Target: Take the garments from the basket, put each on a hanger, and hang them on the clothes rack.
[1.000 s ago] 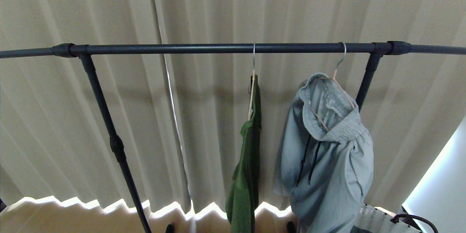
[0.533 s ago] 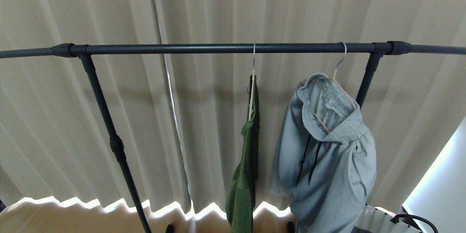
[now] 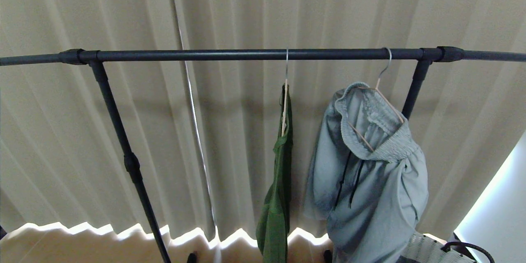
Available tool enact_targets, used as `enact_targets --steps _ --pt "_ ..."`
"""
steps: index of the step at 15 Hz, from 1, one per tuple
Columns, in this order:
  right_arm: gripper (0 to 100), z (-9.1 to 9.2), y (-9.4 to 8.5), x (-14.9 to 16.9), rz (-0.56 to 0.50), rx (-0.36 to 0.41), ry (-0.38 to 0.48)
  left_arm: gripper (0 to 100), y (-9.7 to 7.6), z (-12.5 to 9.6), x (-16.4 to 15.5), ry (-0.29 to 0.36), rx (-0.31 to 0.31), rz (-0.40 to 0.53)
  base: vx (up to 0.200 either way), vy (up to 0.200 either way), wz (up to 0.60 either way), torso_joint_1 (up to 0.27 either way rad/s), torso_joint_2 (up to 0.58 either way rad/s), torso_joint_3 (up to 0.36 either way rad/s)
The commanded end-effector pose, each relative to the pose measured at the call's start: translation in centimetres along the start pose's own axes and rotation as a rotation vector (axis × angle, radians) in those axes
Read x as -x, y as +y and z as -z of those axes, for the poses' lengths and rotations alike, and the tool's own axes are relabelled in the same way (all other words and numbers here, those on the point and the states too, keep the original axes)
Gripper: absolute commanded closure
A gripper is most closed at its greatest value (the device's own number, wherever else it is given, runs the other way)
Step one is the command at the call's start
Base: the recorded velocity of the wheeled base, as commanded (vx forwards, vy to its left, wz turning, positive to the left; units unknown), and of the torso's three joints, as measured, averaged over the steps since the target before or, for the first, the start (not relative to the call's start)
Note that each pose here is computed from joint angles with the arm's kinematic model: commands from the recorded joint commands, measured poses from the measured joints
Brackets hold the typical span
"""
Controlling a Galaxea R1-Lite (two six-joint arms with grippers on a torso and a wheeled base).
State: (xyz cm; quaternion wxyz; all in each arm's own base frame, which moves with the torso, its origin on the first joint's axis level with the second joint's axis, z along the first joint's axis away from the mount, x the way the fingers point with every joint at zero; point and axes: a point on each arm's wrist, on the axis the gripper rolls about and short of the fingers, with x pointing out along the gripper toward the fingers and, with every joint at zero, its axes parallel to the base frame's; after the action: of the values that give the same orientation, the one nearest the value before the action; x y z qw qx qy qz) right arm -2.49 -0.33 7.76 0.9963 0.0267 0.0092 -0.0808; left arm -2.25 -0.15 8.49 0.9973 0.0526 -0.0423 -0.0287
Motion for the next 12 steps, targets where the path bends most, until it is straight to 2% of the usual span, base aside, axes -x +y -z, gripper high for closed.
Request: enact_targets --steps 1,12 --pt "0 -0.04 0.0 0.03 0.0 -0.002 -0.003 0 0.0 -0.01 -0.02 0.002 0.0 0.0 0.0 0.0 0.0 0.0 0.0 0.0" --pt "0 -0.04 0.0 0.03 0.0 -0.01 -0.003 0 0.0 -0.01 -0.02 0.002 0.0 0.0 0.0 0.0 0.0 0.0 0.0 0.0"
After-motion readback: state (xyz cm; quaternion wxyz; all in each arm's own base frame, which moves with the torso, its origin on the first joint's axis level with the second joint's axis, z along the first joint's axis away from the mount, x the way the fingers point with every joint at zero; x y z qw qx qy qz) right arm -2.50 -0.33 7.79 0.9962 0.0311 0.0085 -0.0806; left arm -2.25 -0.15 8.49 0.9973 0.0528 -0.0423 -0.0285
